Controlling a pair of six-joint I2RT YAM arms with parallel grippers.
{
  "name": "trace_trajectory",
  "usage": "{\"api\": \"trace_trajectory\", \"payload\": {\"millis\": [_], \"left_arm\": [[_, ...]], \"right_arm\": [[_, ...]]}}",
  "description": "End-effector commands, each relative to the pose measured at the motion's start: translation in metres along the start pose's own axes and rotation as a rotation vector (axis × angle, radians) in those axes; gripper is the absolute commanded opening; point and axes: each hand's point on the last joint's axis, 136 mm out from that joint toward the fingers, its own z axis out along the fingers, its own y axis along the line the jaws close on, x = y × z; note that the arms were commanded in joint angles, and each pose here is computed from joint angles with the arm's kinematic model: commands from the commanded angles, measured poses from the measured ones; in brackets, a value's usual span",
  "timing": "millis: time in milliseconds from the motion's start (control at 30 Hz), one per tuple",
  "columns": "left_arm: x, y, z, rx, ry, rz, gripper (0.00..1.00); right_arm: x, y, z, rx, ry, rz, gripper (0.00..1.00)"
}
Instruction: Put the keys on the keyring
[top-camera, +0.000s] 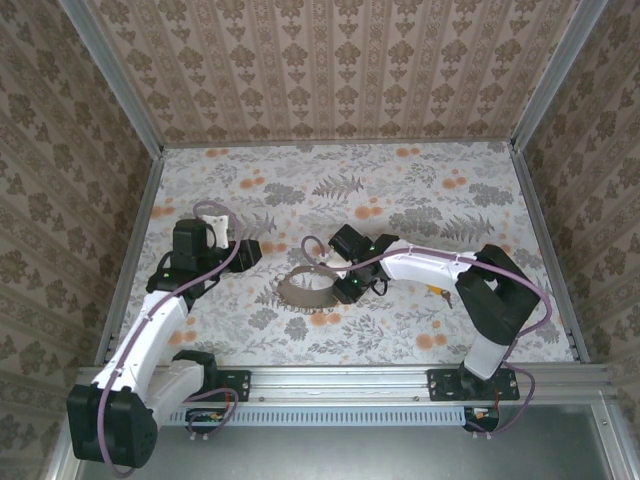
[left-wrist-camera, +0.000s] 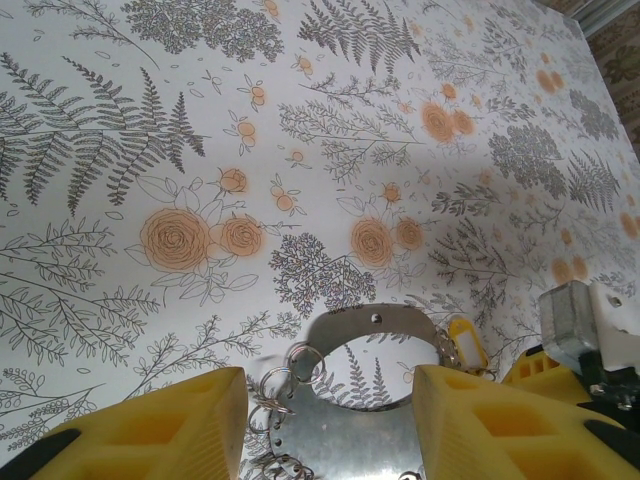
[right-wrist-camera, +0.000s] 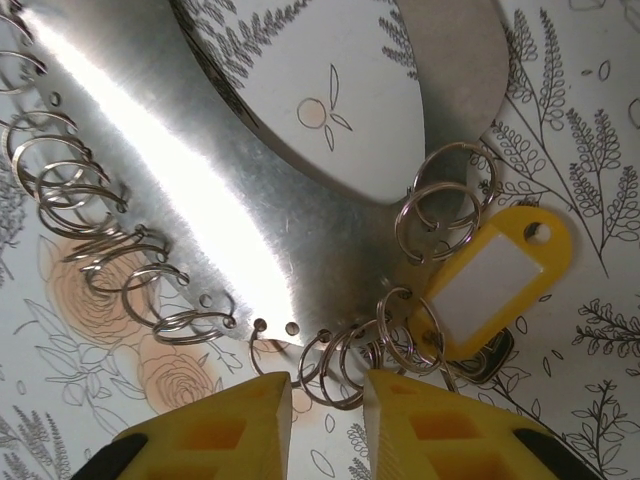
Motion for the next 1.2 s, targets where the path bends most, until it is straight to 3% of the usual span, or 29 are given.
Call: {"api": "trace_trajectory", "payload": {"millis": [0,667,867,1167], "left_arm": [[-0.002,-0.002,-0.003,0.010,-0.015,-0.005,0.48],[-0.005,-0.002,-0.005,0.008,-0.024,-0.002,0.48],[-0.005,-0.003,-0.006,0.011,-0.029,-0.003,0.48],[-0.005,-0.004,-0.007,0.015,-0.032,-0.001,0.48]], "right_arm": [[0.004,-0.003,0.004,0.030,0.045,-0.032,0.27],[0.001,-0.013,0.018,0.080,0.070,-0.059,0.18],[-0.004,-0.014,0.018,0.098,0.054,-0.048,0.25],[-0.015,-0.017,0.023,0.116,0.014,-0.038,0.24]]}}
